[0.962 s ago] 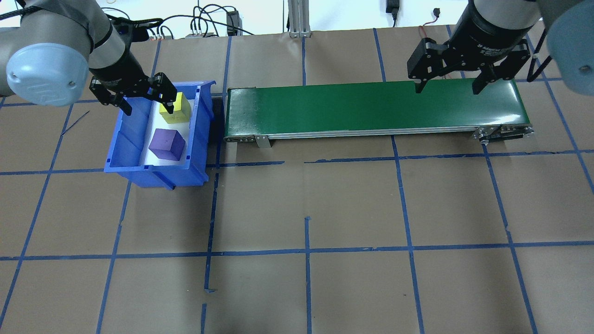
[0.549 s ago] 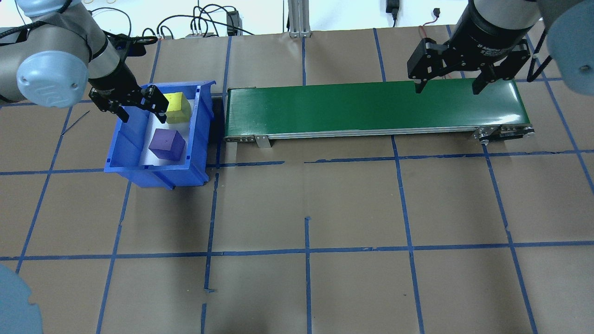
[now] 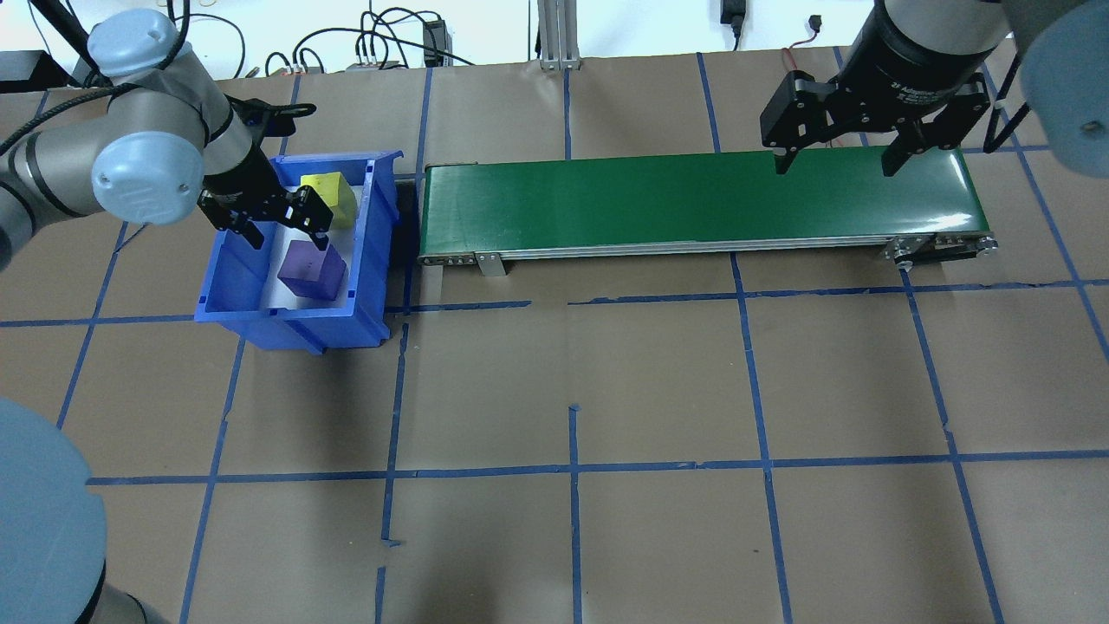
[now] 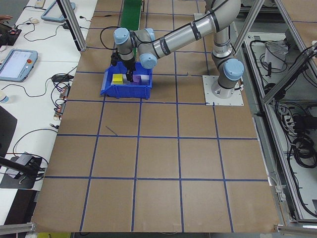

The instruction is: Move block left to right into plate

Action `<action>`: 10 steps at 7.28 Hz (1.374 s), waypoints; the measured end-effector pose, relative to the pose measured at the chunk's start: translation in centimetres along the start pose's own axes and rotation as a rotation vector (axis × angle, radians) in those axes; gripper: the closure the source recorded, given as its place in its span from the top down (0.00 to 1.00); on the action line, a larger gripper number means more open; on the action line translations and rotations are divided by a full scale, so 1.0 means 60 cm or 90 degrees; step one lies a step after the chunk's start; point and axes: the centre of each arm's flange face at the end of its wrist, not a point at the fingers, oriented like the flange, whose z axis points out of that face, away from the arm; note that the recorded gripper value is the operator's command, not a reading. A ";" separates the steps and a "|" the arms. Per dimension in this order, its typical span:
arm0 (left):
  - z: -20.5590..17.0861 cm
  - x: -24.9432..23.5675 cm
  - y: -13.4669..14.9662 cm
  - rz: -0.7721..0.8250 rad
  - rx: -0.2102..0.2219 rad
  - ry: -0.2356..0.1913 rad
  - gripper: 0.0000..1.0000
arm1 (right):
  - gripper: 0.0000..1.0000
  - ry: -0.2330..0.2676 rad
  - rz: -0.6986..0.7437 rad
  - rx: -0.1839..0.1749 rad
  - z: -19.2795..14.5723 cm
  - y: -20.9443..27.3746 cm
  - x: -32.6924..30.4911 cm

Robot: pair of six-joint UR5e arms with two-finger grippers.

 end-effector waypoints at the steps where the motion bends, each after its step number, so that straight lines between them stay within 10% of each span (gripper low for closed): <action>1: 0.025 0.002 0.006 0.000 -0.007 0.002 1.00 | 1.00 0.000 0.000 0.000 0.000 0.000 0.000; 3: 0.050 0.006 0.013 0.000 -0.009 0.009 0.42 | 1.00 0.000 0.001 -0.001 0.001 0.000 0.001; 4: 0.055 0.007 0.011 0.002 -0.006 0.012 0.28 | 1.00 0.000 0.001 -0.001 0.001 0.000 0.001; 6: 0.015 0.005 0.003 0.003 0.037 -0.003 0.28 | 1.00 0.000 0.001 -0.002 0.002 0.000 0.001; 10: -0.215 0.078 0.028 0.036 0.231 -0.037 0.28 | 1.00 0.000 0.000 -0.002 0.002 0.001 0.000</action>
